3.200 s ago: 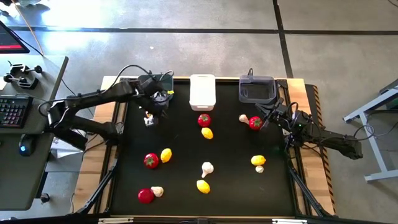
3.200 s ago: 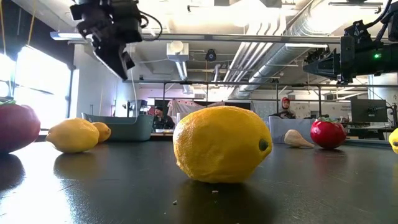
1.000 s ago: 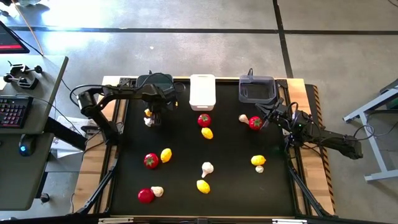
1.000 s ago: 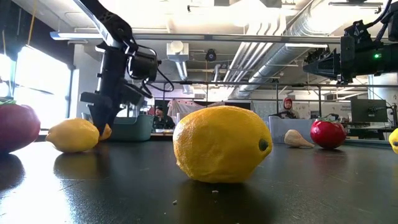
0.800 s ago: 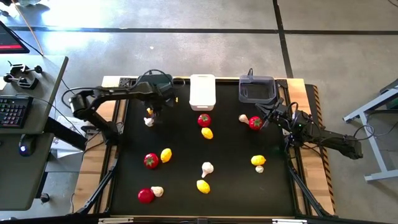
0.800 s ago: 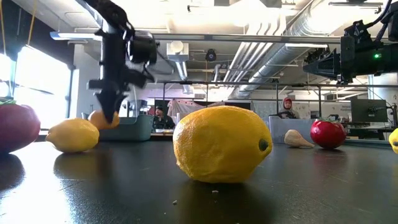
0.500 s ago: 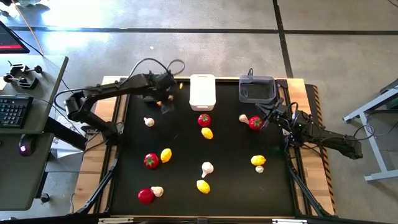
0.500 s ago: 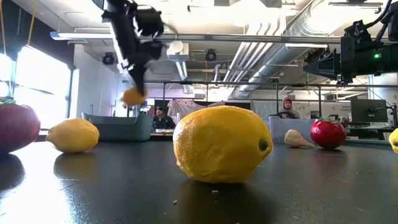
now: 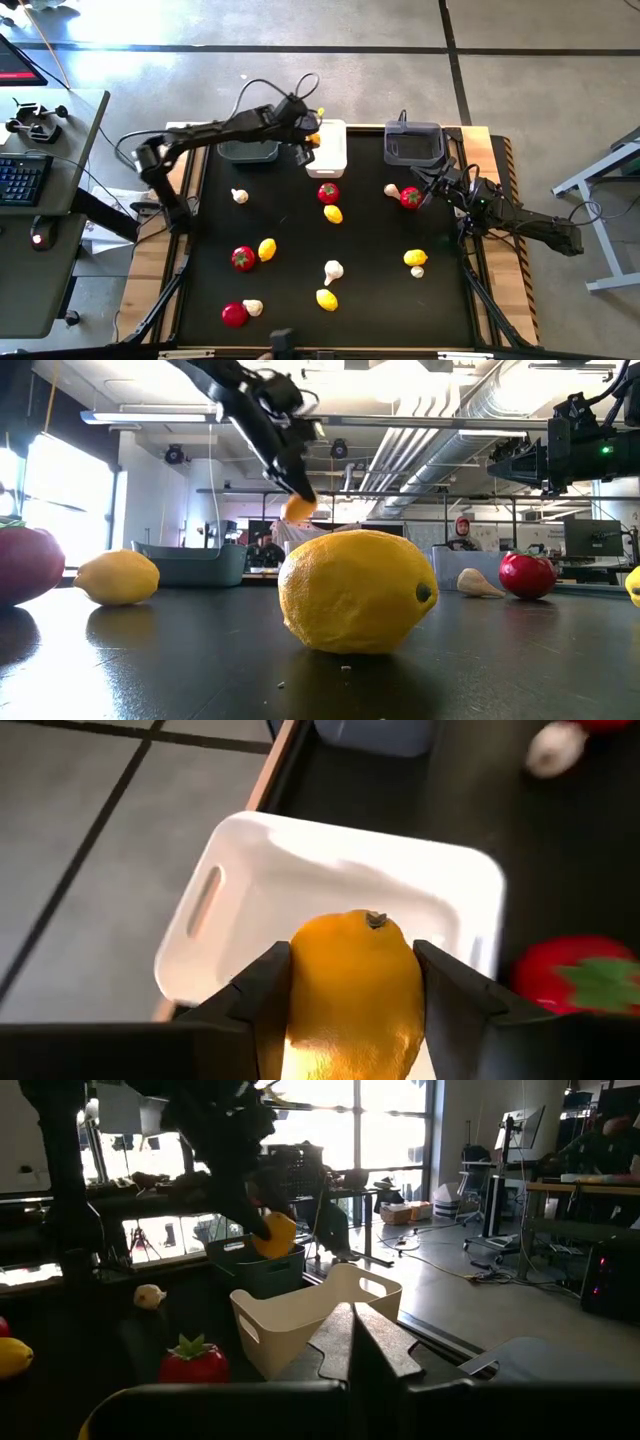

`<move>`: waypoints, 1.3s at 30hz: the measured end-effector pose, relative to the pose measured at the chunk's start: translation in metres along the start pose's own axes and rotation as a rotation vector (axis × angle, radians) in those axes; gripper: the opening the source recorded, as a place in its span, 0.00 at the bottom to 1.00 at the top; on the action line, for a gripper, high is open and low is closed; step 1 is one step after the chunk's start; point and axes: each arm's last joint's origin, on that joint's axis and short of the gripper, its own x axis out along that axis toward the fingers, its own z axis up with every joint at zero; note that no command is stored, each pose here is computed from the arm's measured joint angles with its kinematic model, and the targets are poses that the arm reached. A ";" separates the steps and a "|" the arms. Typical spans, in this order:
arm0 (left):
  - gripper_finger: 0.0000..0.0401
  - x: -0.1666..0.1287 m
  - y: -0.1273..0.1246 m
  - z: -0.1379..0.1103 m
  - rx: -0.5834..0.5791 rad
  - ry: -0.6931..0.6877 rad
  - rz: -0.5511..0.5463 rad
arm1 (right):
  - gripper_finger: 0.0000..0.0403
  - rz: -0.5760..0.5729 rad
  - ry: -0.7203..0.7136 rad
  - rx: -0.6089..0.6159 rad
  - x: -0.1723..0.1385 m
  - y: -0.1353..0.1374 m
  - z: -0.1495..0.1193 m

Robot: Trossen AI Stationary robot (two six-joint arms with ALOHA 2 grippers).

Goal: Sort produce into baskets
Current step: Put the yellow lemon into the white bin

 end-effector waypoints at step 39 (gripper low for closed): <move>0.57 0.124 0.054 -0.025 0.148 0.172 -0.078 | 0.00 0.000 0.000 0.000 0.000 0.000 0.000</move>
